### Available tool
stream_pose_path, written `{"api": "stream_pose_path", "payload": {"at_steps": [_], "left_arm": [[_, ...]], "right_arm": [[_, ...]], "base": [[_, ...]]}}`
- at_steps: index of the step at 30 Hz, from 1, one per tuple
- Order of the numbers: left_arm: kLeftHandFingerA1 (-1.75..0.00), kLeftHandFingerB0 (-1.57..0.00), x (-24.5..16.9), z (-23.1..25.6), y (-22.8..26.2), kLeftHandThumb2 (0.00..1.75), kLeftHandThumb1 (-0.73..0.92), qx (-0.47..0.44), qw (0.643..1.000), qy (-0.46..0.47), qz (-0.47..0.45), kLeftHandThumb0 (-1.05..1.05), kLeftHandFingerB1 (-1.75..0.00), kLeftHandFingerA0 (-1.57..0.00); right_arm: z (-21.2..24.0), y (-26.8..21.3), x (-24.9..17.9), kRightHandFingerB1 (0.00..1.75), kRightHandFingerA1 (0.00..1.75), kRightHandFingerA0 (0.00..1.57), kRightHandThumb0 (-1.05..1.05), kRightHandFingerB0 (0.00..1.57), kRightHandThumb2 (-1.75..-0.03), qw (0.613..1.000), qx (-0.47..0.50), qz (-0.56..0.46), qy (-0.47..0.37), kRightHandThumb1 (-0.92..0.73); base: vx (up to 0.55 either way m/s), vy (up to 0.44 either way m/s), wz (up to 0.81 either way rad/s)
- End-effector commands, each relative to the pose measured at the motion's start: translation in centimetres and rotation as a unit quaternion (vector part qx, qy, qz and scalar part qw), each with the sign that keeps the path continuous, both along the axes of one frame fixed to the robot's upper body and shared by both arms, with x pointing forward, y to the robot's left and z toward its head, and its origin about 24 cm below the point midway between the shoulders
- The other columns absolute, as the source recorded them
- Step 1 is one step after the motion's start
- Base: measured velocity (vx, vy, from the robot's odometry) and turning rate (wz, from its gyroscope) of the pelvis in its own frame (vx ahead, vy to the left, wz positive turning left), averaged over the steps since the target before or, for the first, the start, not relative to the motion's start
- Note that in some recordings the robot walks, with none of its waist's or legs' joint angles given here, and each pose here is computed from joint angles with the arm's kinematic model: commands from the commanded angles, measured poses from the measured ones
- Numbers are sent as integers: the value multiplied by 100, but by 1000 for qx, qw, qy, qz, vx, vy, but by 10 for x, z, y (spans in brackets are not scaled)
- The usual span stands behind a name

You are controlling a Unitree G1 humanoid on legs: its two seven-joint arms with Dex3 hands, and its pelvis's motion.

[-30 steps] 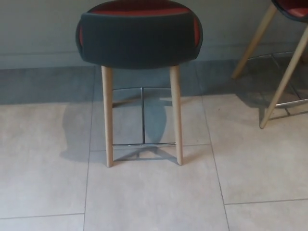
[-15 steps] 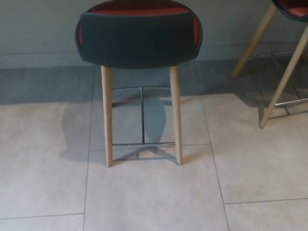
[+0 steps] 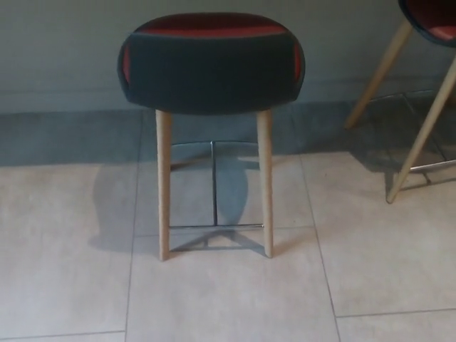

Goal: The robot walks towards a chair and uses both its hands to grab it and push it away from itself

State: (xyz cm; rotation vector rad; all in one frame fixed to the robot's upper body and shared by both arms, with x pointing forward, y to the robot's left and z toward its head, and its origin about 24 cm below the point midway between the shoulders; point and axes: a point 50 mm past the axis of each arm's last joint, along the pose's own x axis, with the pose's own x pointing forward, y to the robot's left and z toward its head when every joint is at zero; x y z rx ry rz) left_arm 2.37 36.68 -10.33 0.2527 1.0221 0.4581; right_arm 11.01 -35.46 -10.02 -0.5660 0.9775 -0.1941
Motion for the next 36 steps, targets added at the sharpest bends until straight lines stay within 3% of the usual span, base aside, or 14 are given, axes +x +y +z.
{"api": "stream_pose_path", "payload": {"at_steps": [1, 9, 12, 14, 18, 21, 26, 36], "left_arm": [[-52, -32, 16, 6, 5, 56, 54, -1, 999, -37, -14, -53, -36, -48], [-54, -35, 13, 4, 2, 56, 53, -6, 999, -33, -9, -50, -38, -46], [-55, -34, 11, 4, 2, 55, 53, -6, 999, -30, -10, -49, -38, -48], [-55, -34, 10, 3, 2, 56, 52, -6, 1000, -27, -8, -50, -37, -50], [-54, -34, 9, 3, 2, 56, 53, -2, 1000, -23, -10, -51, -37, -49], [-54, -34, 8, 3, 1, 56, 55, 0, 1000, -19, -15, -52, -37, -48], [-55, -35, 7, 1, 0, 57, 55, -1, 1000, -14, -12, -53, -38, -48], [-55, -34, -1, 0, 1, 56, 52, -11, 1000, -10, 5, -52, -38, -47]], "right_arm": [[6, -3, 8, 16, 27, 6, -79, 0, -87, 999, -7, -6, -32, -48], [7, -3, 12, 15, 29, 6, -80, 0, -86, 1000, -11, 0, -28, -48], [6, -3, 11, 18, 31, 4, -76, 0, -86, 999, -3, -6, -35, -46], [7, -2, 11, 17, 22, 2, -80, 0, -88, 999, 1, -9, -39, -47], [7, -2, 11, 21, 29, 2, -74, 0, -87, 999, -6, -6, -41, -45], [7, -3, 10, 16, 21, 0, -80, 0, -88, 999, -11, 1, -36, -48], [6, -3, 9, 16, 22, 0, -78, 0, -86, 999, -7, -8, -38, -47], [5, -2, 6, 18, 24, 0, -75, 0, -85, 999, -8, -8, -32, -46]], "base": [[350, 484, -2], [259, 171, -2], [283, -74, 13], [288, -141, 11], [391, -203, -16], [449, -181, 5], [285, -49, -10], [306, 172, -17]]}}
